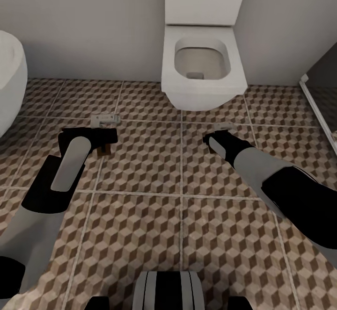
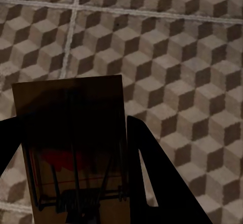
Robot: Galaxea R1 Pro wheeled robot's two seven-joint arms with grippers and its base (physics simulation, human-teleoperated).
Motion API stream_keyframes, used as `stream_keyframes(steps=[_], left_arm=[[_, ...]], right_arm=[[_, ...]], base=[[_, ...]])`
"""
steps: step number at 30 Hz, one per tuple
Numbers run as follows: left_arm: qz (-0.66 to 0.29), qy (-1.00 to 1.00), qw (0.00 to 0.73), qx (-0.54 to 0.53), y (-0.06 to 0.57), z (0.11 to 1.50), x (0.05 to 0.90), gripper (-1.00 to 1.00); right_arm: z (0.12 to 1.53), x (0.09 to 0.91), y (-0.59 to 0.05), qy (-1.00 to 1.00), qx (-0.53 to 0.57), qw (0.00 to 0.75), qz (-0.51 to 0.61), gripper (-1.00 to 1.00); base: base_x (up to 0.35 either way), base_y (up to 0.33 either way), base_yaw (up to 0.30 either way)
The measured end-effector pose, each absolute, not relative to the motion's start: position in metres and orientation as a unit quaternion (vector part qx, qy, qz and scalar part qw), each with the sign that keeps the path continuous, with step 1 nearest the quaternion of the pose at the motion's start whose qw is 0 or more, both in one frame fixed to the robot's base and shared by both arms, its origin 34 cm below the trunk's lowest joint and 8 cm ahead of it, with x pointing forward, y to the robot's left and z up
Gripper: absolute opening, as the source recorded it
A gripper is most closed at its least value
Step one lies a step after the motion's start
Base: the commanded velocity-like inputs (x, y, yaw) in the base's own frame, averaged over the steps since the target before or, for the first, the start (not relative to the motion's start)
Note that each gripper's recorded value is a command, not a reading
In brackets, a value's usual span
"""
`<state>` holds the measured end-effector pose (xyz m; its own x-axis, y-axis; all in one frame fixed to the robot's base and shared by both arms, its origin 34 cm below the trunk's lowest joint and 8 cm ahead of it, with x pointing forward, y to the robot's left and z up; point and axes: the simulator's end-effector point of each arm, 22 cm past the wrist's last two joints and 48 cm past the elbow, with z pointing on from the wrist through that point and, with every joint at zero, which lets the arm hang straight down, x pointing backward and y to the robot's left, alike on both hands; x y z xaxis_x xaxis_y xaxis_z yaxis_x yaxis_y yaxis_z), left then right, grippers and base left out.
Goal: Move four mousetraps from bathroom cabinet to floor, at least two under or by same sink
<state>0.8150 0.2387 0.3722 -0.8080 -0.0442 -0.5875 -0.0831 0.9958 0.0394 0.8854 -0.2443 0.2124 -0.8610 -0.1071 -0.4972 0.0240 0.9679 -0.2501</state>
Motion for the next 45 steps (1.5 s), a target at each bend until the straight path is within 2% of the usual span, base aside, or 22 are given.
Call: stream_keyframes(steps=[45], left_arm=[[0.029,0.954,0.297,-0.023,0.232,0.355,0.811,-1.0]], right_arm=[[0.195,0.88,-0.245,0.959,-0.022,0.254,-0.125,-1.0]], base=[[0.025,0.006,0.0]])
